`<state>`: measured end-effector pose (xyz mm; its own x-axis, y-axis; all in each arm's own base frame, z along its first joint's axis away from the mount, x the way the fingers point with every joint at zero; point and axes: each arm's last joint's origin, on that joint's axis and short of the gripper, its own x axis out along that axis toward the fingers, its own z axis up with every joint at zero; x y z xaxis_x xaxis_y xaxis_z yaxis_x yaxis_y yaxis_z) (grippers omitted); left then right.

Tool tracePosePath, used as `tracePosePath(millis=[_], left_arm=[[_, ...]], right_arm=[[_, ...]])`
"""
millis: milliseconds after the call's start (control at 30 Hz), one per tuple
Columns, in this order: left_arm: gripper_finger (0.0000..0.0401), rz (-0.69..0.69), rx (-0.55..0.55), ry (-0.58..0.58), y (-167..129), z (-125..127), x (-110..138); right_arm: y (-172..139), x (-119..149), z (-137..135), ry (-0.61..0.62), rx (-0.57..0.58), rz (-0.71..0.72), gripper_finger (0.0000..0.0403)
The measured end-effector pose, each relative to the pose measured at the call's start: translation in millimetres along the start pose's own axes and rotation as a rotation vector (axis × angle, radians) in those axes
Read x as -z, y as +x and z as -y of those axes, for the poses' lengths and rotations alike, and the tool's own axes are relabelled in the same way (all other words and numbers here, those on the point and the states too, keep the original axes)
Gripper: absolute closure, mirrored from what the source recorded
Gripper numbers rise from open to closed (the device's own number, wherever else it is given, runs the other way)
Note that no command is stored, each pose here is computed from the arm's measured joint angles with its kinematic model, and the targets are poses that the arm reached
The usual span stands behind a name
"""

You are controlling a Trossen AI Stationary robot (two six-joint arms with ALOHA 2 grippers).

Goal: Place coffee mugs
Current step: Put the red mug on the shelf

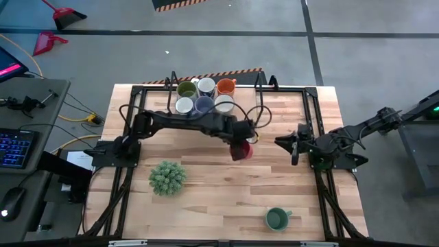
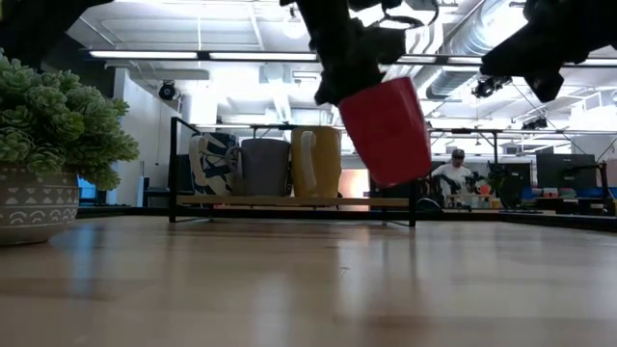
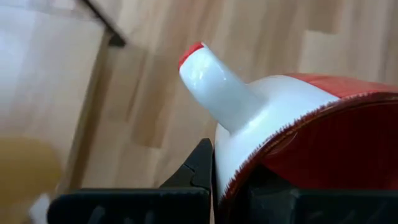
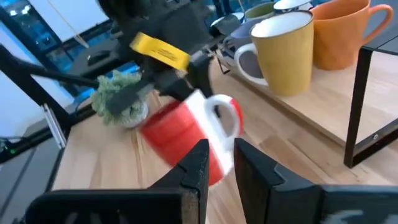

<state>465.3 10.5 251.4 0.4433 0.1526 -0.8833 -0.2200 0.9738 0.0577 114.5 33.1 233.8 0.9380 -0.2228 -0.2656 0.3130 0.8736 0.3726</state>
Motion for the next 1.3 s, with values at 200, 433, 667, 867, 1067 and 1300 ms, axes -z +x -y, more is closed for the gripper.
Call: tracePosePath(millis=[200, 433, 667, 867, 1067, 1300], left_arm=[[0.0396, 0.085, 0.042, 0.037, -15, 17, -7], [0.0396, 0.142, 0.037, 0.070, -45, 15, -22], [0.0396, 0.056, -0.047, 0.122, -56, 5, -17], [0.0396, 0.063, -0.054, 0.129, -56, -3, -19], [0.0396, 0.057, -0.072, 0.159, -62, -19, -20], [0.0396, 0.050, -0.107, 0.198, -74, -49, -21]], right_arm=[[8, 4, -4, -0.052, 0.006, -0.032, 0.0347], [23, -11, -13, -0.150, -0.110, -0.008, 0.0333], [19, -51, -15, -0.267, -0.038, 0.074, 0.0268], [21, -79, -3, -0.322, 0.177, 0.085, 0.0224], [28, -119, 7, -0.401, 0.263, 0.008, 0.0219], [47, -156, 19, -0.545, 0.185, -0.120, 0.0219]])
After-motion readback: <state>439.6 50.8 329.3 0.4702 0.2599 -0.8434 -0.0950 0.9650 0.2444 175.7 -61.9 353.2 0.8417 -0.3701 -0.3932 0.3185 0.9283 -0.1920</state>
